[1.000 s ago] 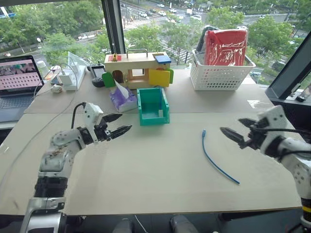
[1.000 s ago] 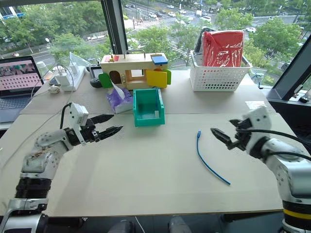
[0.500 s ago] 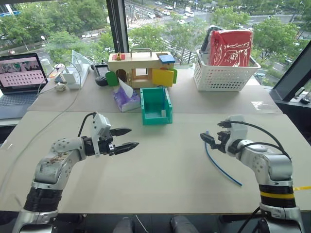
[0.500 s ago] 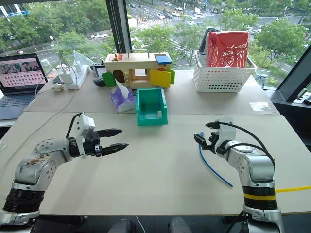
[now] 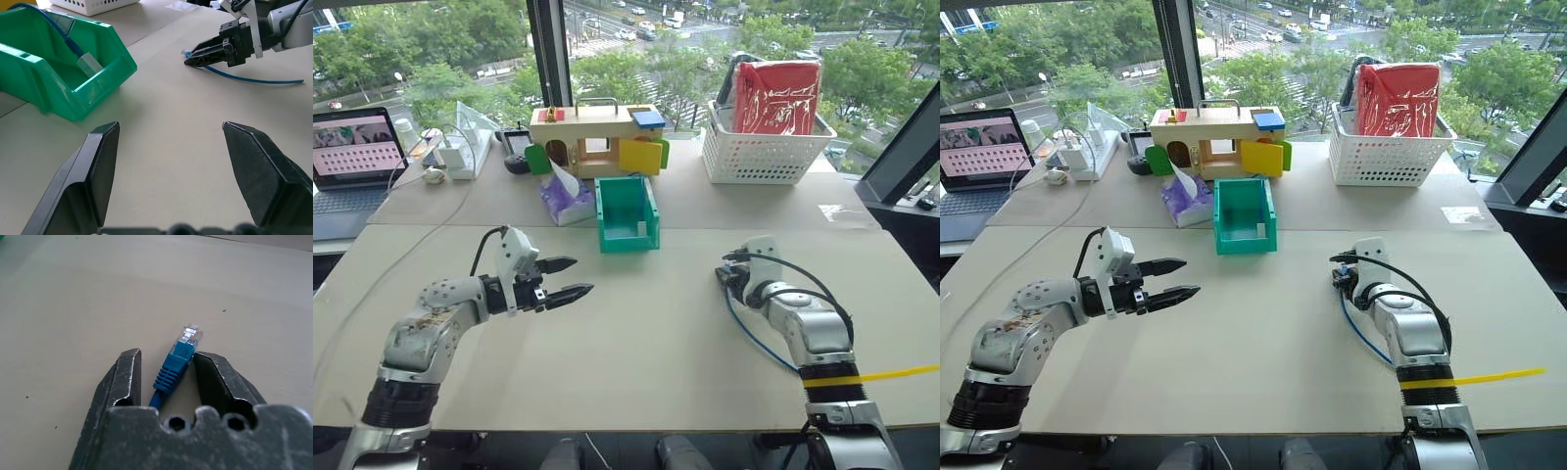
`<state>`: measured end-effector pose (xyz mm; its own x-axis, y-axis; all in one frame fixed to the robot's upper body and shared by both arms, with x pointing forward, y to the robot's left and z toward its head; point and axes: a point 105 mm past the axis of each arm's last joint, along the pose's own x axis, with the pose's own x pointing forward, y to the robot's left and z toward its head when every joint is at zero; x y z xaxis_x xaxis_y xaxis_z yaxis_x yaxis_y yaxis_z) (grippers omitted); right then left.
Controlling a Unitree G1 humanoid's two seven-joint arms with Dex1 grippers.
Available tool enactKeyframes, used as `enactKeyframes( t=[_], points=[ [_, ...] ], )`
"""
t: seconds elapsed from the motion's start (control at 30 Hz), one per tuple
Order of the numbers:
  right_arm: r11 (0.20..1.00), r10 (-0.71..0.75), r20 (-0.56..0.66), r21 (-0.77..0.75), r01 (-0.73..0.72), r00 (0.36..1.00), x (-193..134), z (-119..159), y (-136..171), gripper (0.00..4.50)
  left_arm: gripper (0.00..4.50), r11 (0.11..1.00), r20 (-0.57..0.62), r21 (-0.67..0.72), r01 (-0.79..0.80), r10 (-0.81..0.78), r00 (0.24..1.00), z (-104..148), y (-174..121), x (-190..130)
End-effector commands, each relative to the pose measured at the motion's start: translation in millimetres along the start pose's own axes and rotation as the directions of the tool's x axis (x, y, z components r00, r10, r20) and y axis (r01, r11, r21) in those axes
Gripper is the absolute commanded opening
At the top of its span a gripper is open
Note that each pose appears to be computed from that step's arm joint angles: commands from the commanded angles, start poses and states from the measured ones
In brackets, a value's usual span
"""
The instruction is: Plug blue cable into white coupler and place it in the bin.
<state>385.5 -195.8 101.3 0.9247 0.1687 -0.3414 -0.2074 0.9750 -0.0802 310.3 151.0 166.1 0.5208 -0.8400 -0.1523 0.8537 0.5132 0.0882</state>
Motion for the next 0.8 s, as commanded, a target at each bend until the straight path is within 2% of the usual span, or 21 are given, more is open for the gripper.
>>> enactKeyframes(
  t=[0.03,0.07,0.13,0.23,0.3,0.37,0.47,0.53,0.63,0.8],
  points=[
    [0.998,0.048,0.02,-0.05,-0.047,0.999,-2.0,2.3,2.9,0.33,3.6,0.999,0.03,0.053,0.004,-0.005,1.0,14.1,0.5,-3.8],
    [0.988,0.1,0.063,-0.126,-0.092,0.993,-2.8,14.1,9.2,0.11,3.6,0.998,0.019,0.057,0.011,-0.012,1.0,12.5,0.2,-3.7],
    [0.918,0.278,0.111,-0.323,-0.229,0.954,-8.2,35.4,33.8,0.11,3.6,0.997,-0.007,0.071,0.011,-0.011,1.0,6.9,1.4,-3.7],
    [0.716,0.546,0.024,-0.533,-0.452,0.837,-23.5,40.8,72.9,0.11,3.6,0.996,-0.045,0.081,0.03,-0.026,0.999,-1.0,1.2,-4.0],
    [0.553,0.702,-0.085,-0.561,-0.617,0.707,-41.2,34.9,98.9,0.11,3.6,0.994,-0.067,0.097,0.059,-0.052,0.996,-4.5,-1.5,-4.9],
    [0.403,0.793,-0.168,-0.576,-0.711,0.586,-55.2,30.1,122.1,0.11,3.6,0.99,-0.075,0.112,0.083,-0.075,0.994,-5.8,-5.0,-4.8],
    [0.269,0.863,-0.205,-0.588,-0.763,0.462,-65.0,33.7,151.3,0.11,3.6,0.992,-0.045,0.118,0.053,-0.048,0.998,-1.7,-2.0,-2.1],
    [0.228,0.868,-0.2,-0.654,-0.721,0.455,-59.2,40.2,164.4,0.11,3.6,0.991,-0.049,0.123,0.059,-0.054,0.997,-1.8,-3.9,-0.9],
    [0.165,0.867,-0.24,-0.69,-0.704,0.437,-52.9,33.7,177.9,0.11,3.6,0.988,-0.079,0.14,0.072,-0.061,0.995,-5.9,-8.0,-1.9],
    [0.102,0.856,-0.305,-0.692,-0.715,0.417,-47.7,19.6,178.4,0.11,3.6,0.983,-0.123,0.153,0.099,-0.08,0.989,-13.5,-15.4,-5.1]
  ],
)
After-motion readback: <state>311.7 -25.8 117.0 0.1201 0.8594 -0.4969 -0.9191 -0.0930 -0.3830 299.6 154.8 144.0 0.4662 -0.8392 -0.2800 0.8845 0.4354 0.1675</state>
